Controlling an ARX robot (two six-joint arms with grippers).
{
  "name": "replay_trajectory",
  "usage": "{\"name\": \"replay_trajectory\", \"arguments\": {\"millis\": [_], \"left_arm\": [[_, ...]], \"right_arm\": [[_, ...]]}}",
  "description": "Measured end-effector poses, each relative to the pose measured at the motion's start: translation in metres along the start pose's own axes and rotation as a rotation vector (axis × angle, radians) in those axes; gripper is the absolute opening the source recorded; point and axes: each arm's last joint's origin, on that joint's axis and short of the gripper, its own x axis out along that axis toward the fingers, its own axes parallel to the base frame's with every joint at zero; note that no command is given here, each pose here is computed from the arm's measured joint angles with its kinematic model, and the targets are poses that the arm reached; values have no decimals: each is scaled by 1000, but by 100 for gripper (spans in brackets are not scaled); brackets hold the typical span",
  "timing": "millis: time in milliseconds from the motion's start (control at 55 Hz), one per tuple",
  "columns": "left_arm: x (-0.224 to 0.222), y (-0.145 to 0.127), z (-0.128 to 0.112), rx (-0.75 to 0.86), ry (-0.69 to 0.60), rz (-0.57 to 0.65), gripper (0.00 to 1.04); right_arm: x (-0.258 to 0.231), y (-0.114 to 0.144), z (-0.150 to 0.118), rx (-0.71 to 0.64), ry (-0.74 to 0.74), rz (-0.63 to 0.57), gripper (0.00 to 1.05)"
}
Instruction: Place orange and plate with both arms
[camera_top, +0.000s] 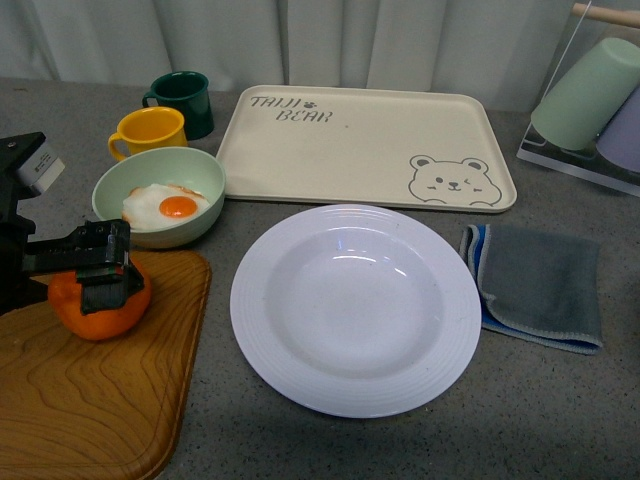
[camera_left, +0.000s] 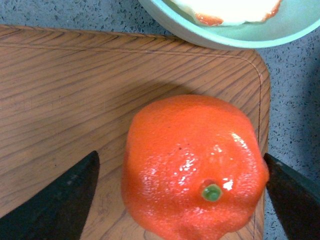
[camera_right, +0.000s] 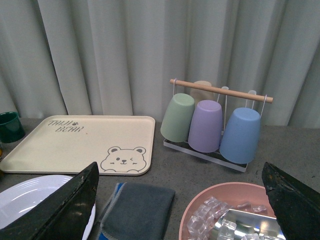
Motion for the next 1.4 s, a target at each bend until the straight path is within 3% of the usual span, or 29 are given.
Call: {"name": "replay_trajectory", "arguments": {"millis": [218, 345, 509, 655, 1036, 1309, 1400], "left_arm": [[-2, -4, 2, 4, -9, -11, 63], [-13, -20, 9, 34, -40, -49, 54], [-21, -75, 29, 114, -111, -156, 52], [-8, -112, 31, 157, -116, -208, 52], [32, -165, 10, 215, -48, -221, 52], [38, -168, 4, 220, -45, -200, 100], [33, -165, 5, 212, -60, -201, 98]], "right_arm": [[0, 0, 0, 0, 0, 0, 95], [0, 0, 0, 0, 0, 0, 95], [0, 0, 0, 0, 0, 0, 95], [0, 0, 0, 0, 0, 0, 95], [0, 0, 0, 0, 0, 0, 95], [0, 0, 0, 0, 0, 0, 95], [0, 0, 0, 0, 0, 0, 95]]}}
